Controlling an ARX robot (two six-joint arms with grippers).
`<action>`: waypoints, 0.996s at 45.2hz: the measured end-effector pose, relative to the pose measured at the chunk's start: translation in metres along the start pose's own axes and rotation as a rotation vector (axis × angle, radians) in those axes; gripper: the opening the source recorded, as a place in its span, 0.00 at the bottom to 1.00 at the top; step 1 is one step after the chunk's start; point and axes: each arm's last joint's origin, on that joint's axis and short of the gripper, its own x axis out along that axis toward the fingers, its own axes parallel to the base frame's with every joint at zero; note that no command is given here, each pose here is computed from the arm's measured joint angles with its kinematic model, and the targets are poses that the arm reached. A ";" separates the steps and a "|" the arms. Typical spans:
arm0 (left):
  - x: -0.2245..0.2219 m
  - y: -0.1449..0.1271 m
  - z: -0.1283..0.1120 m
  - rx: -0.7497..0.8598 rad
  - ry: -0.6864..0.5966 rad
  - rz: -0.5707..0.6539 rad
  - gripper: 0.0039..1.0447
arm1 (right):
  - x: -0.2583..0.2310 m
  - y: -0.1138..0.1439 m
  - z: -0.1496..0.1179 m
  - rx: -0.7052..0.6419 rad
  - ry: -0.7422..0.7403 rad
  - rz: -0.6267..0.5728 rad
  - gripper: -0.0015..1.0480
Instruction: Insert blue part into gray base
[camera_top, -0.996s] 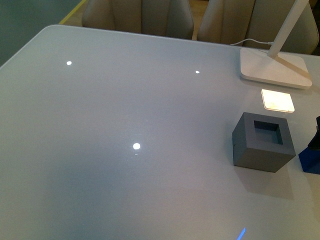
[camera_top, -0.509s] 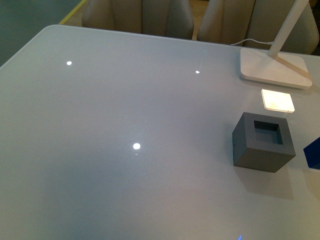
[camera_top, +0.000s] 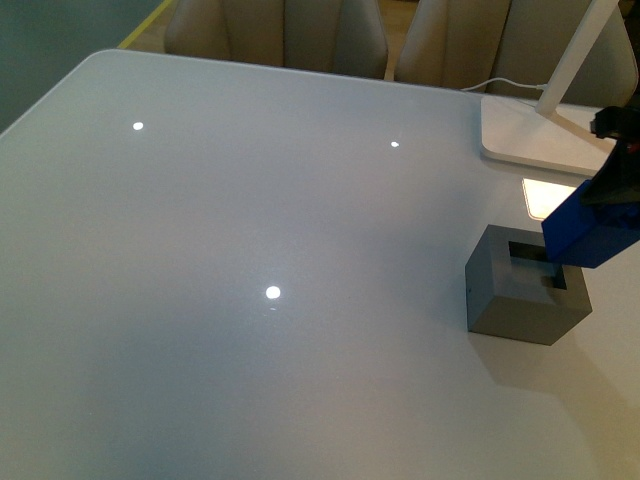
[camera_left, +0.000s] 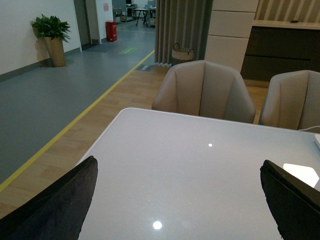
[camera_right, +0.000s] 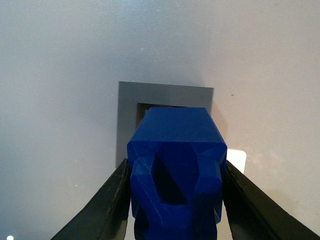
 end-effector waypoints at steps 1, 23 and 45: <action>0.000 0.000 0.000 0.000 0.000 0.000 0.93 | 0.001 0.004 0.000 0.000 0.002 -0.001 0.42; 0.000 0.000 0.000 0.000 0.000 0.000 0.93 | 0.016 0.016 -0.004 0.049 0.031 -0.016 0.42; 0.000 0.000 0.000 0.000 0.000 0.000 0.93 | 0.027 0.018 -0.008 0.064 0.059 -0.024 0.42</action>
